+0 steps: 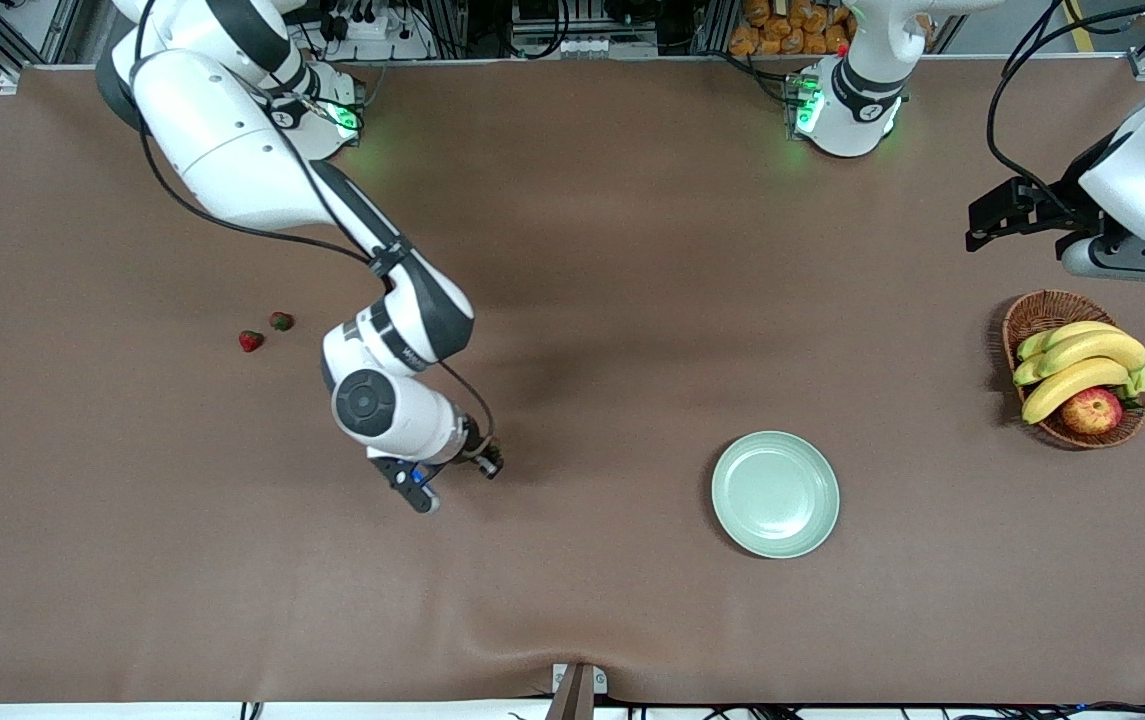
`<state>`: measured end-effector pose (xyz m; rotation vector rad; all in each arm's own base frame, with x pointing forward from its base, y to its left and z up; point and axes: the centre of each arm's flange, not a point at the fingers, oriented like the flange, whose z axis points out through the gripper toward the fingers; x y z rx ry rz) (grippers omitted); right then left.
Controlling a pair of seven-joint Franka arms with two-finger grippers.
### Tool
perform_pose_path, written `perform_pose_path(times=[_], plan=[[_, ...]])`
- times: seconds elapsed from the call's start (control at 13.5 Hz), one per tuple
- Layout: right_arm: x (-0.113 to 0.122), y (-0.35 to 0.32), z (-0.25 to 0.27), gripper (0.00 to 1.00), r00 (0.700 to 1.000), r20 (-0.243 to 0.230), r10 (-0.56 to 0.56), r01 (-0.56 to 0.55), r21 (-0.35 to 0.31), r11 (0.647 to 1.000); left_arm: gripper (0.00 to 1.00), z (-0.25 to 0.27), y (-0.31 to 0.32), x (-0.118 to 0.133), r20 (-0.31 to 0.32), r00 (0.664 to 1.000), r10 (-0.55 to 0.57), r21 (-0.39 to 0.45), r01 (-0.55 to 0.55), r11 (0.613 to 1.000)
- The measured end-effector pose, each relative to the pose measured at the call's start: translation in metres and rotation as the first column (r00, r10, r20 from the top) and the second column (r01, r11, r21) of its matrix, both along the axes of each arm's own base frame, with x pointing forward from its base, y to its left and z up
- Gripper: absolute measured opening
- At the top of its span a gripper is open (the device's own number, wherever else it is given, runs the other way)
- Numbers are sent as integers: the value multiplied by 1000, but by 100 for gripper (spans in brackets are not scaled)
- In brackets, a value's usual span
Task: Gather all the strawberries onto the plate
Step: 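Carry the strawberry with the right gripper to the table middle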
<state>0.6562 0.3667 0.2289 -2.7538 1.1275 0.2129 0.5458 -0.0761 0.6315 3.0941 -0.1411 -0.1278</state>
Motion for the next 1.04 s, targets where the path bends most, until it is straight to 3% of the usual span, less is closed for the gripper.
perform_pose_path(times=[0.37, 0.81, 1.04], plan=[[-61, 79, -16, 34, 998, -62, -25, 24, -27, 999, 100, 3, 7, 1, 6, 1000, 13, 1, -13, 1000], [-111, 116, -43, 34, 991, -127, -39, 30, -73, 997, 100, 9, 5, -2, 19, 1000, 7, 0, -7, 1000], [-123, 128, -40, 35, 988, -147, -58, 47, -72, 996, 100, 7, 2, -2, 14, 1000, 0, 0, 0, 1000]])
